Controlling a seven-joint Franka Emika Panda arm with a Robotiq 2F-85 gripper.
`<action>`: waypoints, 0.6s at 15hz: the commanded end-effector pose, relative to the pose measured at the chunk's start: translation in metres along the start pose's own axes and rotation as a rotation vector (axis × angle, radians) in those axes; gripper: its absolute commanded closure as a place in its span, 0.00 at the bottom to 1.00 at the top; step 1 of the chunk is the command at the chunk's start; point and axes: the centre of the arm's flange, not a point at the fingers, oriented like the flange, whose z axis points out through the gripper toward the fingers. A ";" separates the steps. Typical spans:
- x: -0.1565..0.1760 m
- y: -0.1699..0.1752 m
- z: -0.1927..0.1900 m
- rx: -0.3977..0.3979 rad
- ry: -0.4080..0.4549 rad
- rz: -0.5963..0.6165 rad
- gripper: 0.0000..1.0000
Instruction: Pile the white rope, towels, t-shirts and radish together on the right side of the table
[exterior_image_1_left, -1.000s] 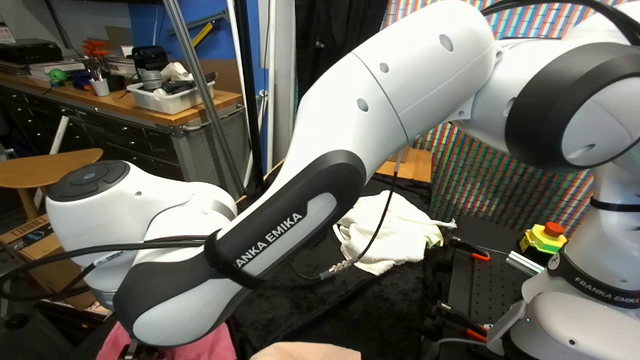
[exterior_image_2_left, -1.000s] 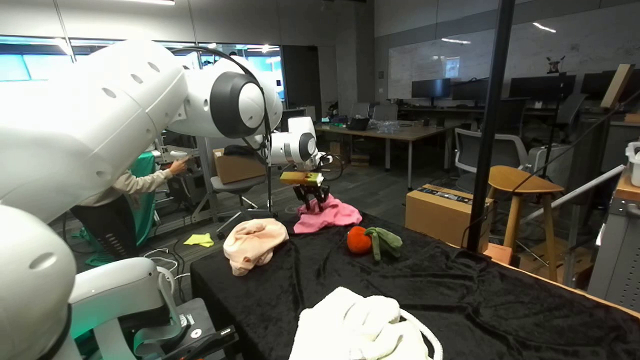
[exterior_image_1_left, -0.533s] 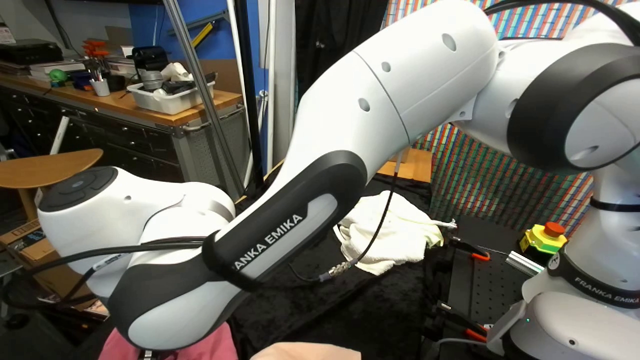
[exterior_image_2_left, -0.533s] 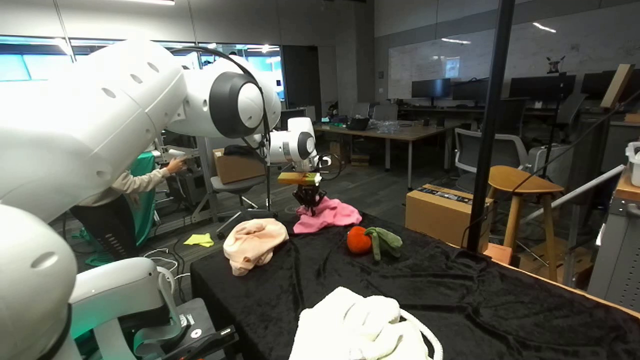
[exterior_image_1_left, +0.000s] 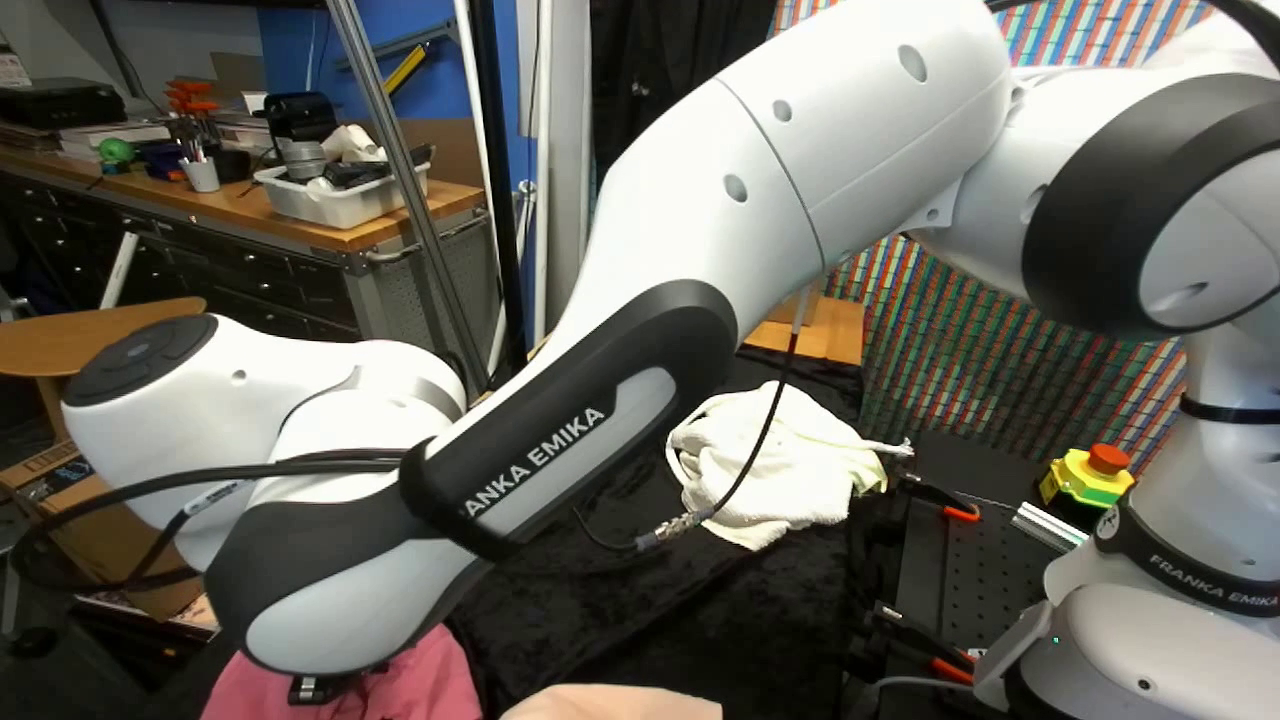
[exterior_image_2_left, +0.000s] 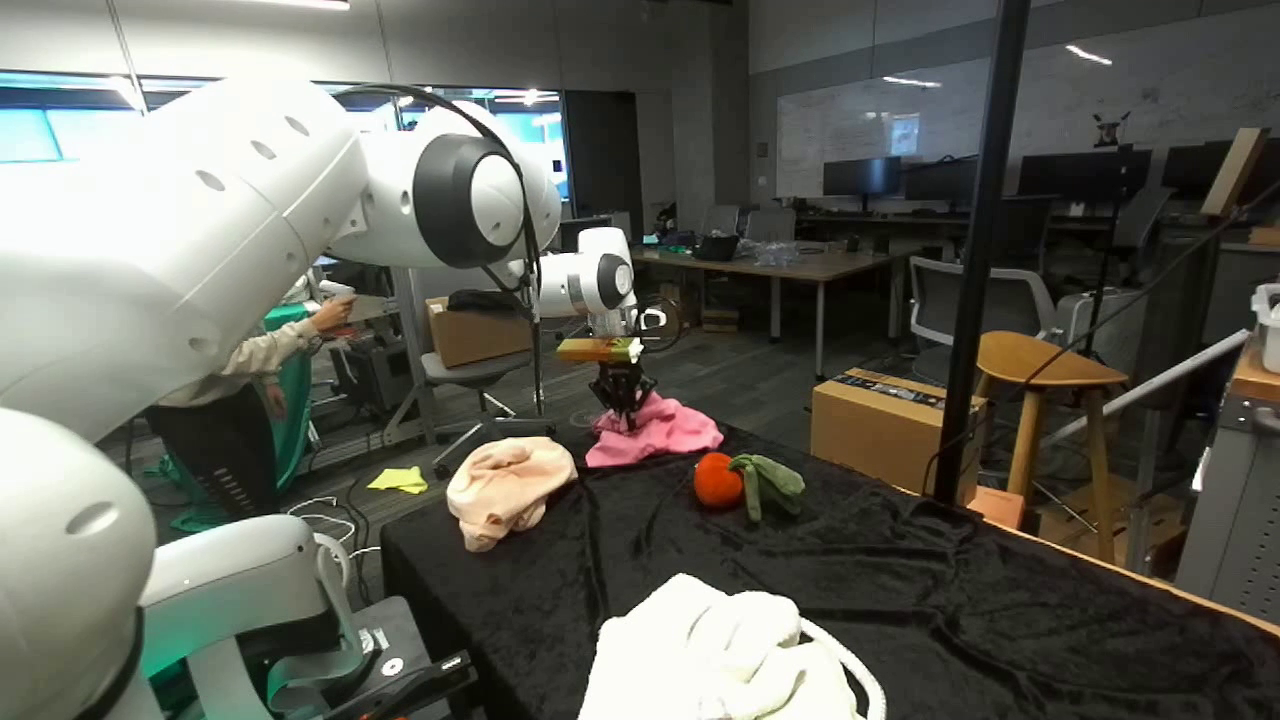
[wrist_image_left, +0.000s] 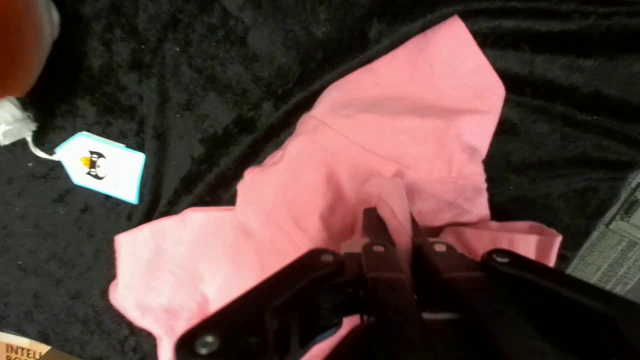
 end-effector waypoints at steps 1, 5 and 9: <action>-0.017 0.019 -0.036 -0.051 0.004 0.071 0.90; -0.045 0.047 -0.069 -0.082 0.025 0.173 0.90; -0.083 0.080 -0.092 -0.107 0.022 0.294 0.90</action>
